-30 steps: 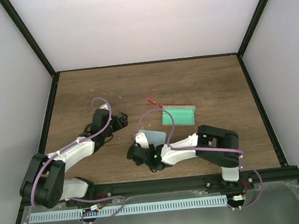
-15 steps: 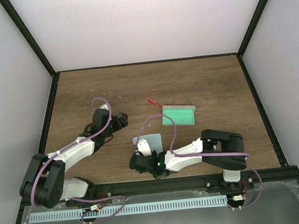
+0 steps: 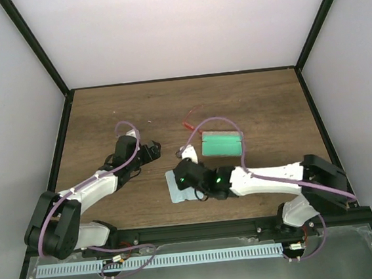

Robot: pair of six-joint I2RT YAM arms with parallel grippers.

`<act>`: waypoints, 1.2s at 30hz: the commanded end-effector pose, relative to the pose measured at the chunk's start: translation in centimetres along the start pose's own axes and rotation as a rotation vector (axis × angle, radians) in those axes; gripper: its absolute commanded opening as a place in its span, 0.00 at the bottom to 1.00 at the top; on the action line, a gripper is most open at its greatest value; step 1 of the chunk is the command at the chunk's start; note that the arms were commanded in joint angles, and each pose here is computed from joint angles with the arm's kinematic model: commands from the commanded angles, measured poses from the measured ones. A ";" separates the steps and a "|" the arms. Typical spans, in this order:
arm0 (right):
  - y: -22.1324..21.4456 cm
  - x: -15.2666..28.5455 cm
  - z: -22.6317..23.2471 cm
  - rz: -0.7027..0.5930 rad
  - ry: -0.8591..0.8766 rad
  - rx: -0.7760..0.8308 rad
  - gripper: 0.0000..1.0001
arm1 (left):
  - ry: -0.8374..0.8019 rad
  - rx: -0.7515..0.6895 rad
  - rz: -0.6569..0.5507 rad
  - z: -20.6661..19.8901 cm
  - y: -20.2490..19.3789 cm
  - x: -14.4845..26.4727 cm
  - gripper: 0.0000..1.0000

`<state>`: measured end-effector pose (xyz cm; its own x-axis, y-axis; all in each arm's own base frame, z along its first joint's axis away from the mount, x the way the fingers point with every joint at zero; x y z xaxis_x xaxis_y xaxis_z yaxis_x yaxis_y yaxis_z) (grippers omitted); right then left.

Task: Organize the sunglasses
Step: Adjust the glasses cleaning cloth at the center of the board.

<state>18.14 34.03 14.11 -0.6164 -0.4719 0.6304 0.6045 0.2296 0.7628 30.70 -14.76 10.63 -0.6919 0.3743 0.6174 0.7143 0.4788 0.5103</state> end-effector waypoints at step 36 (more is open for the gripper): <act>-9.6 -0.4 -8.6 0.201 -0.079 -0.141 0.01 | -0.045 -0.116 0.032 0.2 -6.6 5.2 0.93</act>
<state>16.81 26.32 4.95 -0.4697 -0.4029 0.7855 0.7789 0.2297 0.5835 22.17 -15.42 10.81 -0.6810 0.4238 0.5972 0.7319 0.3691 0.5728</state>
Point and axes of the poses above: each gripper's point midway between its finger pads, its own x axis back along the fingers, its own z axis along the line the jaws close on, y = z × x, the point moved 3 cm from there along x, back along the fingers, and after that the axes turned 8 degrees about x, right-handed, at the moved point
